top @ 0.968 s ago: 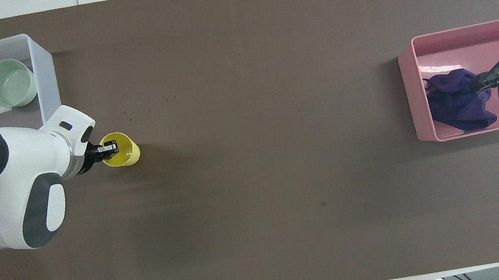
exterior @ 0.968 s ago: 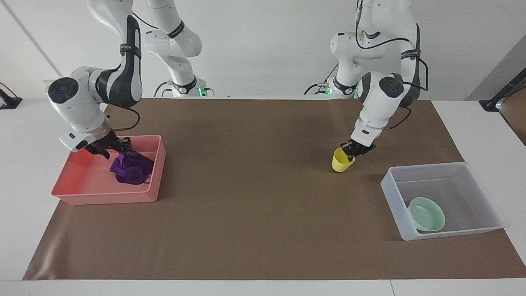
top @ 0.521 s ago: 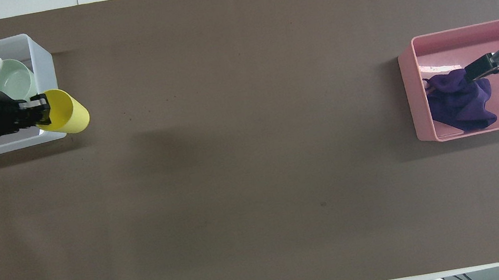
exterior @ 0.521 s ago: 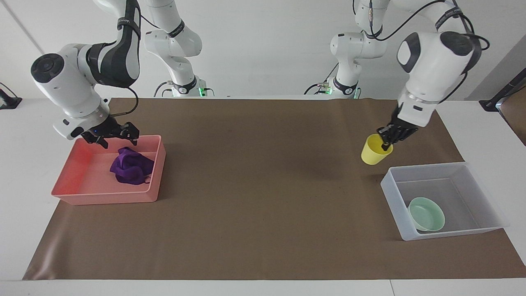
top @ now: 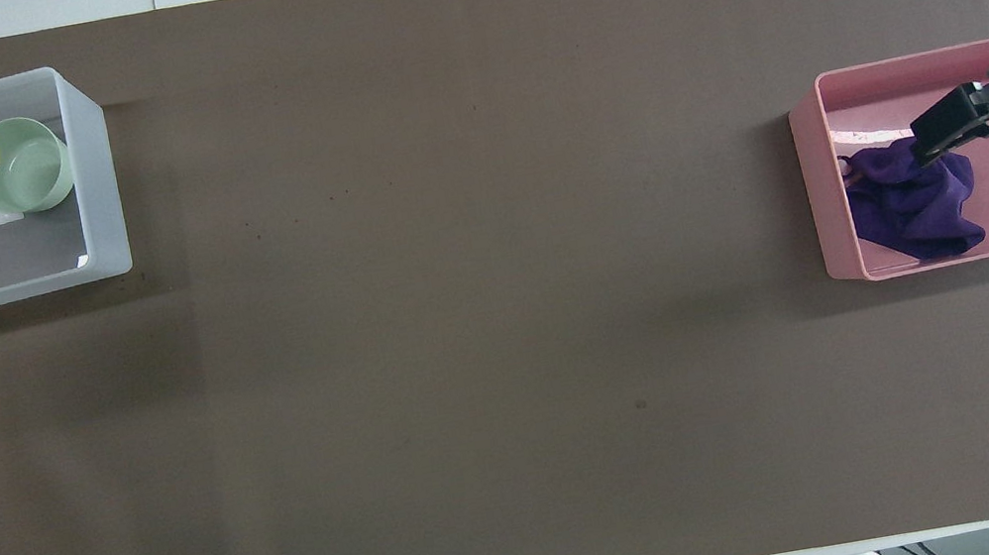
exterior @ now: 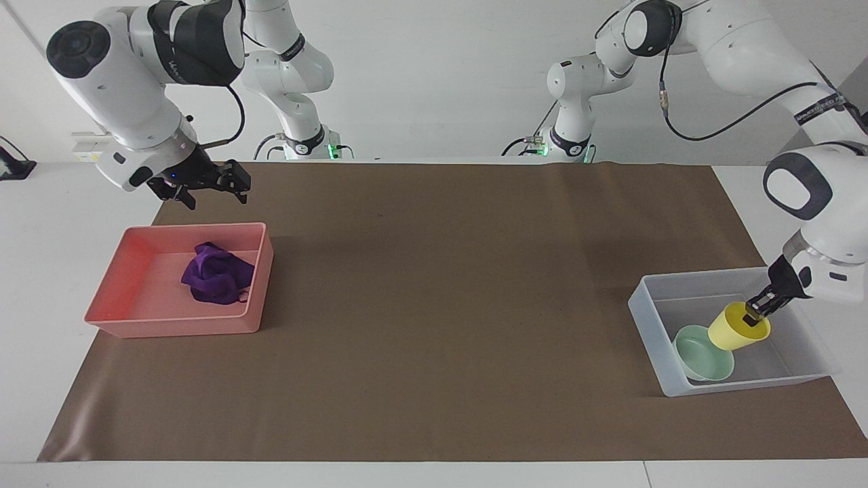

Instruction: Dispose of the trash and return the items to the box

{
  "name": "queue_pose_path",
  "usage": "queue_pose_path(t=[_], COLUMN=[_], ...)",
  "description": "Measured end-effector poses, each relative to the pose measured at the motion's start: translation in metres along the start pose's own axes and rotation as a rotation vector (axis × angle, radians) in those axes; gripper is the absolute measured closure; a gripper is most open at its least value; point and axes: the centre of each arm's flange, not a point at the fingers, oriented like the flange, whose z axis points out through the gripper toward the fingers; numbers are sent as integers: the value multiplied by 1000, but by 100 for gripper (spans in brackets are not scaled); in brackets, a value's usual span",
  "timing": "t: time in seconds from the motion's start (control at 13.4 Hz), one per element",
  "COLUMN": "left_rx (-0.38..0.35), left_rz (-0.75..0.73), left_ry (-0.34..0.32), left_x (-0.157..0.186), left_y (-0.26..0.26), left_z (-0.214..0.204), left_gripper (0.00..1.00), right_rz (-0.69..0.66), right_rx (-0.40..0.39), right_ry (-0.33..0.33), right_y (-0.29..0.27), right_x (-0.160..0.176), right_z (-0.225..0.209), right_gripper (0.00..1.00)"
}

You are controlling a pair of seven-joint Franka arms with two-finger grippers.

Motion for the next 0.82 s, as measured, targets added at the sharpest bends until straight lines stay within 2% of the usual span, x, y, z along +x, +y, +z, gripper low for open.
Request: queue_pose_path(t=[0.22, 0.45, 0.6, 0.67, 0.82], left_rx=[-2, 1, -2, -2, 5], left_rz=[41, 117, 121, 124, 146], left_ry=[-2, -11, 1, -3, -49], left_x=[0, -7, -7, -10, -30], left_y=[7, 4, 7, 9, 18], left_z=[45, 61, 50, 34, -13], left_gripper=[95, 92, 74, 62, 36], right_rz=[-37, -125, -160, -164, -164], right_rx=[3, 7, 11, 12, 14], right_ry=[-25, -30, -40, -46, -53], right_y=[-1, -3, -4, -4, -4], right_x=[-18, -37, -44, -45, -45], right_z=[-25, -35, -30, -28, -24], right_gripper=[0, 0, 0, 0, 0])
